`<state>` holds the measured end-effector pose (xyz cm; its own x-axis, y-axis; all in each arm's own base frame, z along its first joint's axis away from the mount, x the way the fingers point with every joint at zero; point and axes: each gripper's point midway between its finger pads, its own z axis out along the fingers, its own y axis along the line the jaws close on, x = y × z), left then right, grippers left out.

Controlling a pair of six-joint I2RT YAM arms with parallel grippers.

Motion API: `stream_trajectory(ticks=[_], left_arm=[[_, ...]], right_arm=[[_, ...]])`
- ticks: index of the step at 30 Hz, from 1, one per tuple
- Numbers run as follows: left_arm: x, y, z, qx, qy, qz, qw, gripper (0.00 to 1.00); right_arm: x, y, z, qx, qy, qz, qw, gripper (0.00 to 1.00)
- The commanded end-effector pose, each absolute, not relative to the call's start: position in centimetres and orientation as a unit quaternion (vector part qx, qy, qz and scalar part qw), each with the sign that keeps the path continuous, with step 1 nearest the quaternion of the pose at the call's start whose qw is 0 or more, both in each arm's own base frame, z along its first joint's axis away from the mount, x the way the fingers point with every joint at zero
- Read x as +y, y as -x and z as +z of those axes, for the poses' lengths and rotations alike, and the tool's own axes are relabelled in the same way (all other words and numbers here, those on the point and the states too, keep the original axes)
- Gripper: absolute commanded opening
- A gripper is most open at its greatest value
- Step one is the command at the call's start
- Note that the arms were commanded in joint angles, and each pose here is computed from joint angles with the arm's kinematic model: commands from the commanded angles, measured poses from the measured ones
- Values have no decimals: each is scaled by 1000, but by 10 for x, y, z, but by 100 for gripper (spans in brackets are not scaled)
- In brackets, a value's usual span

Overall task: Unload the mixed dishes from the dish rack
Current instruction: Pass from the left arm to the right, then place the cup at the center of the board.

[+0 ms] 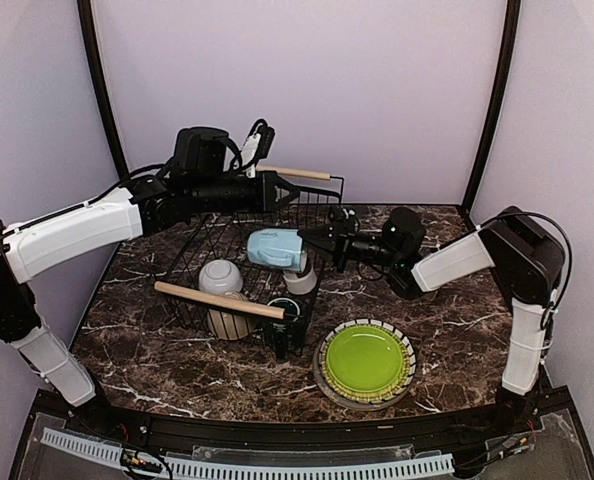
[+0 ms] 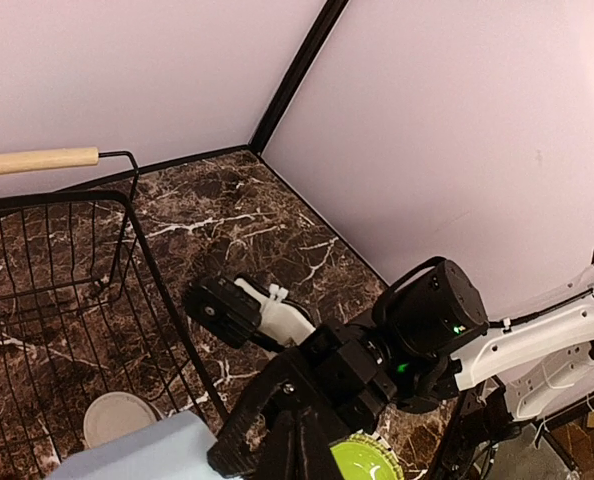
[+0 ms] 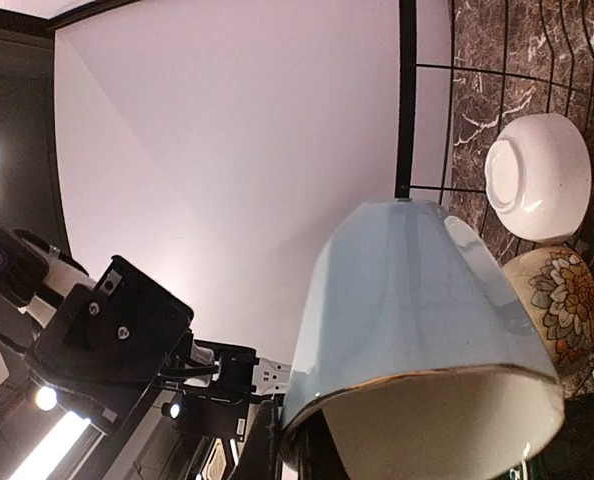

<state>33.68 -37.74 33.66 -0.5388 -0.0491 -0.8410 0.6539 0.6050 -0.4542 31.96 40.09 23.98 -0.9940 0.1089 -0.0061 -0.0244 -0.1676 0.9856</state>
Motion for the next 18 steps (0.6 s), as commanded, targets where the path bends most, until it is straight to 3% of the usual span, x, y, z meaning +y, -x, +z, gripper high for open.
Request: stream_trajectory(ticks=[1,6,8,12,18], left_arm=[[-374,-335,325,790,-195,-387,434,1],[-362,-336,331,791,-197,-360,453,1],[-356,-337,333,794,-194,-348,460,6],[-343,-339,333,802,-184,-321,469,21],[-322,-335,342,802,-169,-297,491,55]], right_arm=[[377,-293,347,501,92,847,153,0],[381,-299,339,537,113,818,174,0],[382,-300,337,541,118,813,178,0],[382,-301,334,555,138,797,195,0],[362,-304,348,582,187,746,263,0]])
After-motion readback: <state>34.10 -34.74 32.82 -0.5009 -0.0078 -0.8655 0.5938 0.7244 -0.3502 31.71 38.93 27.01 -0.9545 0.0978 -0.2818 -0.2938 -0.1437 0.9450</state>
